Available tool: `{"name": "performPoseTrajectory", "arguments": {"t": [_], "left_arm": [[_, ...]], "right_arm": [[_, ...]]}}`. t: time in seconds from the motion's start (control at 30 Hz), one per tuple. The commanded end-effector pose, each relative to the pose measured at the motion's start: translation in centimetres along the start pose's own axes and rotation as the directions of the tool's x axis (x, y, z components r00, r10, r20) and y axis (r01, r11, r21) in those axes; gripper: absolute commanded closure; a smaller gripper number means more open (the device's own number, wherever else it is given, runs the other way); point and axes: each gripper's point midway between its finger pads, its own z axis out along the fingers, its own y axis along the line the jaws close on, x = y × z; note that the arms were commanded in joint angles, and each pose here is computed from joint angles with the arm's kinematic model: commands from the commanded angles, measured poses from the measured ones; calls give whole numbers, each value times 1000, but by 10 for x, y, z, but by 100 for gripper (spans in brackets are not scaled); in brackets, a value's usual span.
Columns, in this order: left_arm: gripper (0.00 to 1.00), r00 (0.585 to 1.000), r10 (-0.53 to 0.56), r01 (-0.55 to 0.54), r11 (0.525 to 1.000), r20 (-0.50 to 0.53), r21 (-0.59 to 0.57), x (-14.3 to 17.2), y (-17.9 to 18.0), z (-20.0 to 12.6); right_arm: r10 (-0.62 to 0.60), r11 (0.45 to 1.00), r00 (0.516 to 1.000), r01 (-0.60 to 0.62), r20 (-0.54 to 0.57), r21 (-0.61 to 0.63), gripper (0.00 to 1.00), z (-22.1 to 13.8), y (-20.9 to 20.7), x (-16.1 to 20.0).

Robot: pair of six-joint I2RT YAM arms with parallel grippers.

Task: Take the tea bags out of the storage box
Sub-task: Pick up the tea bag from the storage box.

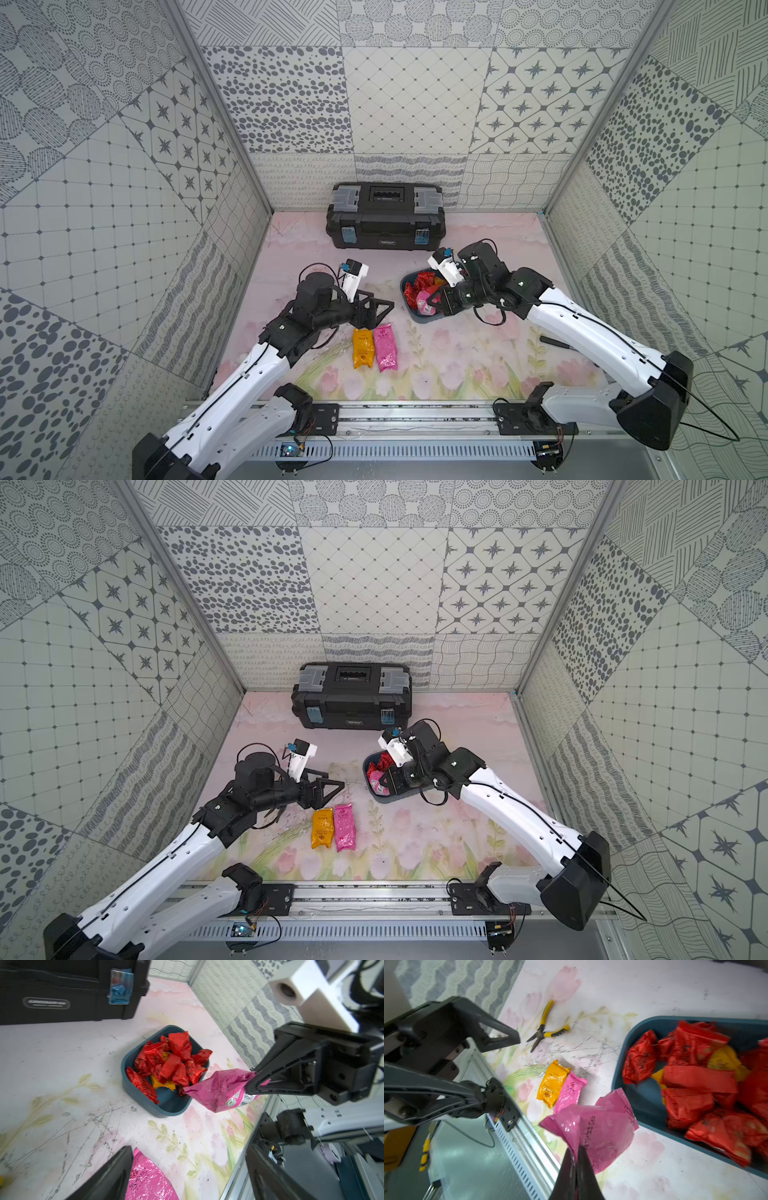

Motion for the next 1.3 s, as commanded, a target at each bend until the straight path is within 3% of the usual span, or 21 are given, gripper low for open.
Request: {"name": "performPoseTrajectory", "arguments": {"t": [0.0, 0.23, 0.4, 0.57, 1.0, 1.13, 1.2, 1.27], "left_arm": [[8, 952, 301, -297, 864, 54, 407, 6, -69, -9], [11, 943, 331, -310, 819, 43, 483, 18, -79, -11], [20, 951, 310, -252, 793, -11, 555, 31, -85, -13], [40, 950, 307, -220, 791, -60, 571, 46, -81, -13], [92, 950, 304, -217, 807, -72, 549, 55, -76, -13], [96, 957, 278, -198, 830, -80, 521, 54, -72, -11], [98, 965, 250, -177, 849, -84, 499, 54, -69, -9], [99, 975, 209, -147, 865, -78, 480, 52, -66, -6]], "right_arm": [[-67, 972, 995, 49, -75, -230, 100, 1, 39, 9], [-73, 911, 989, 13, -131, -411, 100, 12, 73, 8], [-74, 896, 989, 10, -128, -444, 100, 16, 80, 0], [-74, 891, 990, 10, -123, -454, 100, 16, 83, -7], [-31, 912, 998, 4, -60, -410, 99, 18, 79, -23], [-13, 936, 999, 24, 33, -350, 68, 10, 74, -35], [-15, 947, 996, 43, 91, -318, 57, 3, 70, -39], [-31, 958, 987, 75, 160, -276, 53, -3, 64, -39]]}}
